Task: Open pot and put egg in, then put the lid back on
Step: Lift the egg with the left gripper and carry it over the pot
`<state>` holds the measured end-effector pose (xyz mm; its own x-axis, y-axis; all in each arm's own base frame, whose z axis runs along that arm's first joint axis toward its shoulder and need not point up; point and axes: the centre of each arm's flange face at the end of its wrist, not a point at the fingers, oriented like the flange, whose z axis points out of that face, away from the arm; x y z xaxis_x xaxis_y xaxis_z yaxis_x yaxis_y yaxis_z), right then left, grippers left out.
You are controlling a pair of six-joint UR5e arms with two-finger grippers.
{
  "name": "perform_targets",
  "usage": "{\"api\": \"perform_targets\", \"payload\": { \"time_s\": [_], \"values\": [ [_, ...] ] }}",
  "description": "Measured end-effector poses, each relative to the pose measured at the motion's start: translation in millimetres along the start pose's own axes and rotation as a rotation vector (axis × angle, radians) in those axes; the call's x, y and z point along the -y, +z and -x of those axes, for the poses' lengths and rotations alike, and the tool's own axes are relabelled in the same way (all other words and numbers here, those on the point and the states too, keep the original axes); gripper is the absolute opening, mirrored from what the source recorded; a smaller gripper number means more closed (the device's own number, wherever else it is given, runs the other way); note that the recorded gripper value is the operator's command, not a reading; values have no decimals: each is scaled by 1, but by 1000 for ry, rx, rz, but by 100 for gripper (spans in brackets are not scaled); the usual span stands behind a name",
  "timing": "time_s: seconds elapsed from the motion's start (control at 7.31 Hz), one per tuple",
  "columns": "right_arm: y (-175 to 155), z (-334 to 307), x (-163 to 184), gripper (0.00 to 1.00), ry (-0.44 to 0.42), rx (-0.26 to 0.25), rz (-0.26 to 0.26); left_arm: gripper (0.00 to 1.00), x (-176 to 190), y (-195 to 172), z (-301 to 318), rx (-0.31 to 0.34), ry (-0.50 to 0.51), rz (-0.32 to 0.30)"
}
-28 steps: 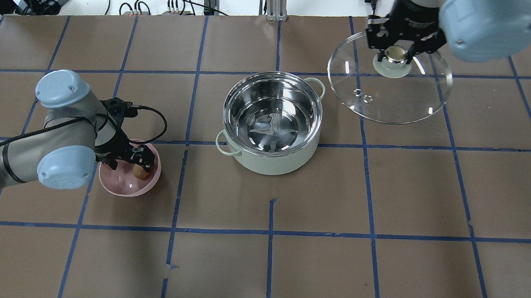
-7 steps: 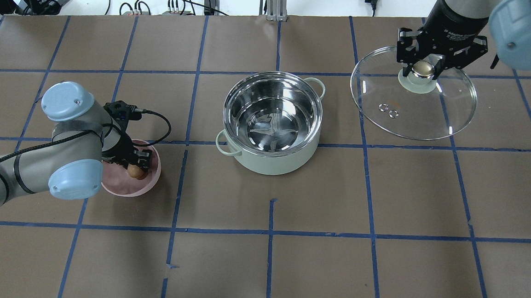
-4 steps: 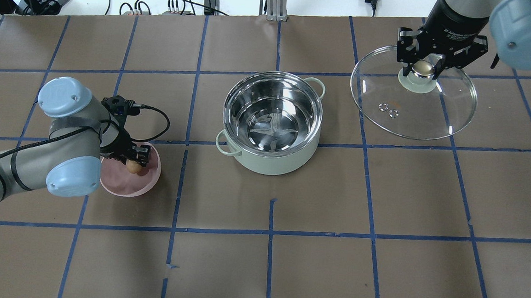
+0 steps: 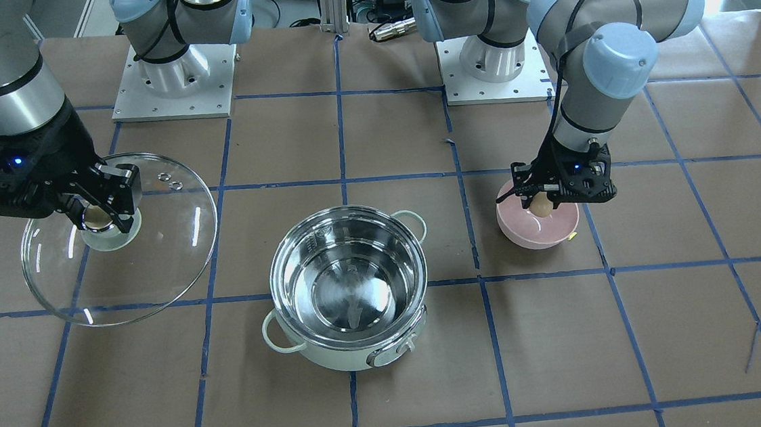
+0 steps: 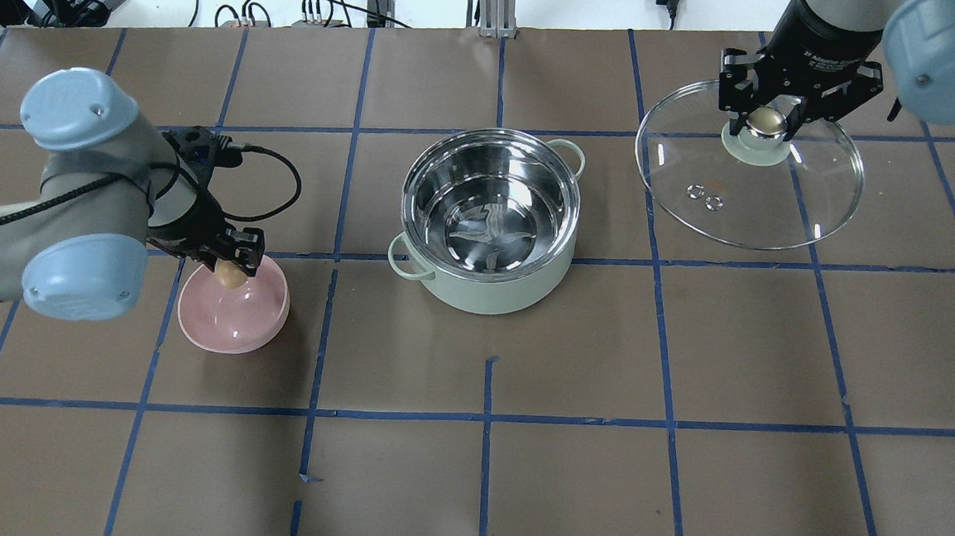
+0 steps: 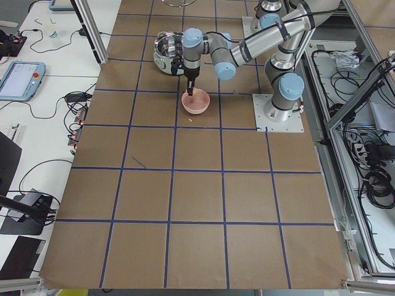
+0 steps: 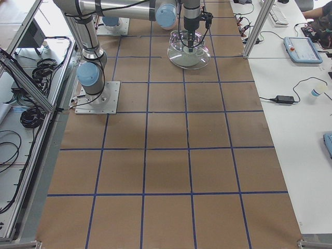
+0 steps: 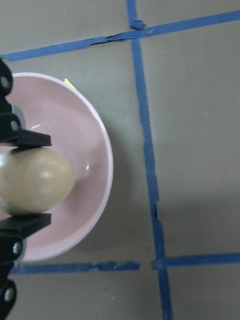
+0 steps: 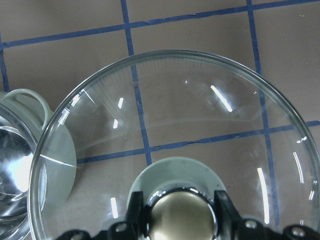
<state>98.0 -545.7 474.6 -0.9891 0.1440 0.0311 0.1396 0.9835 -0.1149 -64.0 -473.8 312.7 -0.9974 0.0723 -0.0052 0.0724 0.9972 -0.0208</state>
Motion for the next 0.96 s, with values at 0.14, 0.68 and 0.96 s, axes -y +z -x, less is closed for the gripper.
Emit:
{"api": "perform_targets", "payload": {
  "time_s": [0.14, 0.68, 0.96],
  "values": [
    [-1, -3, 1, 40, 4, -5, -2, 1, 8, -32, -36, -7, -4, -25],
    [-2, -6, 1, 40, 15, -9, -2, 0, 60, -59, -228, -10, 93, -86],
    [-1, -5, 0, 40, 17, -9, 1, 0, 92, -3, -275, -9, 131, -96]
  ]
}}
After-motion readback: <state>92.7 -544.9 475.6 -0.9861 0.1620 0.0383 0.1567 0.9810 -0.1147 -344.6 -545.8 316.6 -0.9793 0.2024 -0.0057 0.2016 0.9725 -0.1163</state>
